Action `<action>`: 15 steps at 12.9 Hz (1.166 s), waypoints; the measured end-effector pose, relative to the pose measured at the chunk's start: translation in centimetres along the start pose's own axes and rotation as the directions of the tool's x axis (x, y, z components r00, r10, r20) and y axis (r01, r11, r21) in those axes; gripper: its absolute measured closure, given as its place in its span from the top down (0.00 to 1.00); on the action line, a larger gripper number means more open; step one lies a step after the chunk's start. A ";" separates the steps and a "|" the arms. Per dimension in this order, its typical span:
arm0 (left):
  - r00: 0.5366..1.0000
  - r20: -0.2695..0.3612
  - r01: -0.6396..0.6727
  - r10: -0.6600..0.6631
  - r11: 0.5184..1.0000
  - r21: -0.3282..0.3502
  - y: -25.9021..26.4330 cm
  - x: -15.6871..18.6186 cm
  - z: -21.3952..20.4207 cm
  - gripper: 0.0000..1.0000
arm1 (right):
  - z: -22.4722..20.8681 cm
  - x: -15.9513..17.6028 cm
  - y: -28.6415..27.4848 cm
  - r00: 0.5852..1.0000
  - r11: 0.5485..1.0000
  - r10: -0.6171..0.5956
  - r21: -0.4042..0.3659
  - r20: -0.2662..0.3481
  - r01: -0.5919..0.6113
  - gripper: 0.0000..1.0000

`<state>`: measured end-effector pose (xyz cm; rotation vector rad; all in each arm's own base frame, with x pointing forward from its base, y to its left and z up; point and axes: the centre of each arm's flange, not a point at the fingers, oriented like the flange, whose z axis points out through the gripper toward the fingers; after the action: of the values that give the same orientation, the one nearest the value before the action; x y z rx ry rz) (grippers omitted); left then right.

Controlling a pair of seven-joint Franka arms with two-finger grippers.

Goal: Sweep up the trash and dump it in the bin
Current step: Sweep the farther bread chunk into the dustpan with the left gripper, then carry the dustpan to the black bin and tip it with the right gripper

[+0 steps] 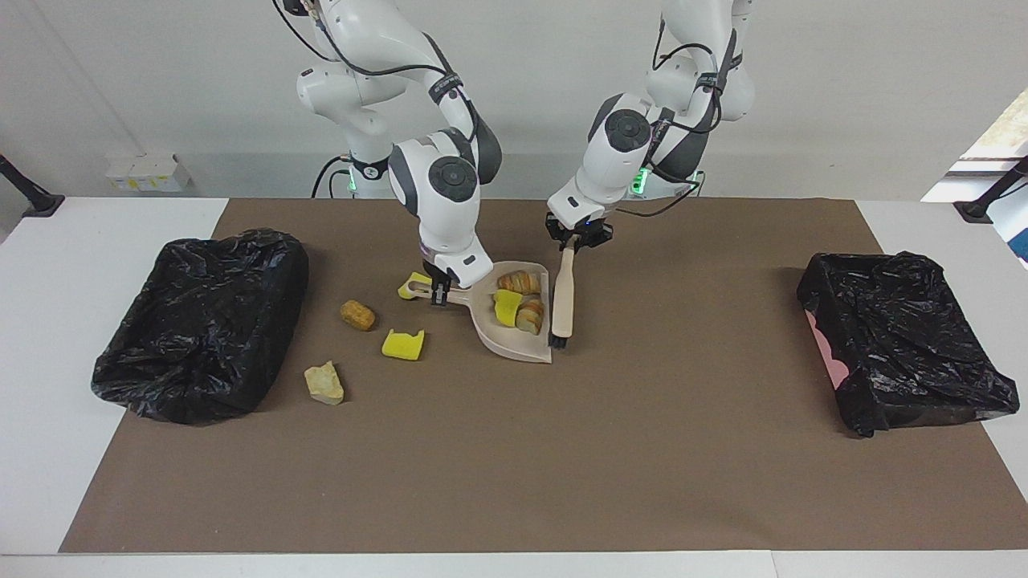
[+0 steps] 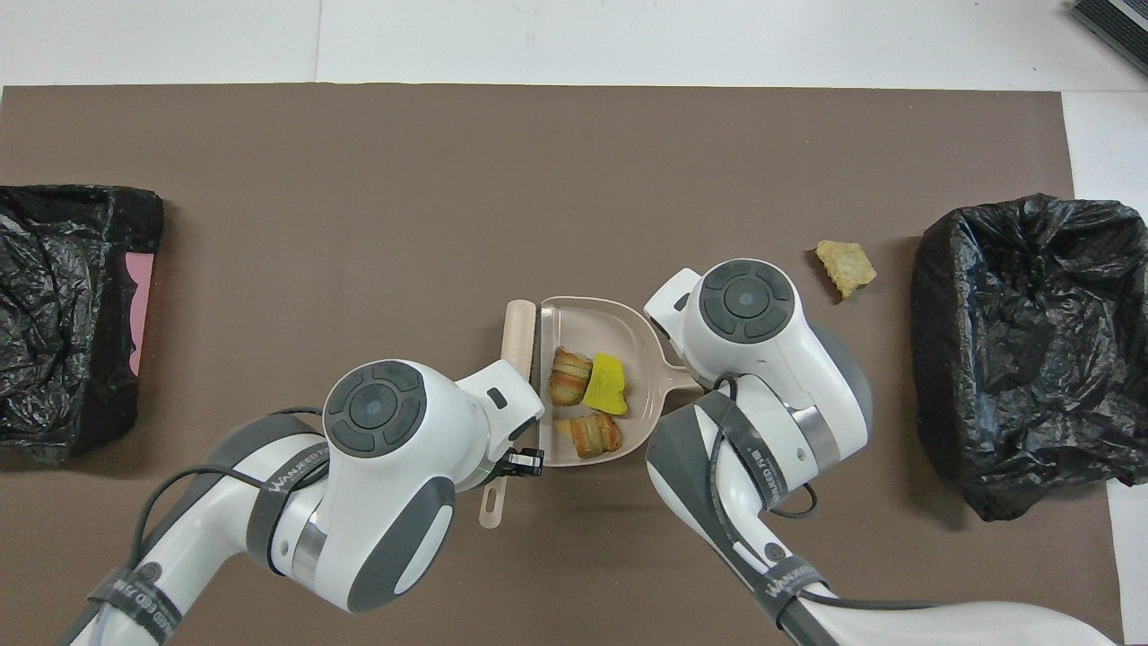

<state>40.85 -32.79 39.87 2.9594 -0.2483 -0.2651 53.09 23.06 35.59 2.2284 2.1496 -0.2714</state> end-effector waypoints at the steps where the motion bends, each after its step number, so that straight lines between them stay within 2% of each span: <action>1: 1.000 0.013 0.024 -0.024 1.000 0.000 -0.6 0.3 -1.0 0.26 | 0.0 -0.8 0.5 1.000 1.000 -0.010 0.002 -0.012 0.010 0.31; 5: 0.987 0.066 0.147 -0.148 0.989 0.025 -1.4 -1.0 -2.3 0.26 | -1.5 -5.2 3.2 0.996 0.998 -0.066 -0.022 -0.054 0.065 0.31; 8: 0.988 0.079 0.126 -0.130 0.990 0.057 1.2 -5.1 -0.4 0.26 | -3.5 -8.5 5.1 0.993 0.994 -0.092 -0.064 -0.077 0.087 0.31; 12: 0.992 0.052 0.106 -0.111 0.990 0.096 5.0 -12.3 3.2 0.26 | -6.6 -13.0 6.9 0.993 0.994 -0.079 -0.078 -0.083 0.073 0.31; 15: 0.992 -0.003 0.126 -0.127 0.985 0.121 7.4 -17.0 6.6 0.26 | -7.3 -17.9 8.0 0.994 0.995 -0.063 -0.078 -0.086 0.056 0.31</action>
<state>21.97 -37.91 37.48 3.0997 -0.0794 -0.2829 61.26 6.04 44.69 2.1779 2.2326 -0.0929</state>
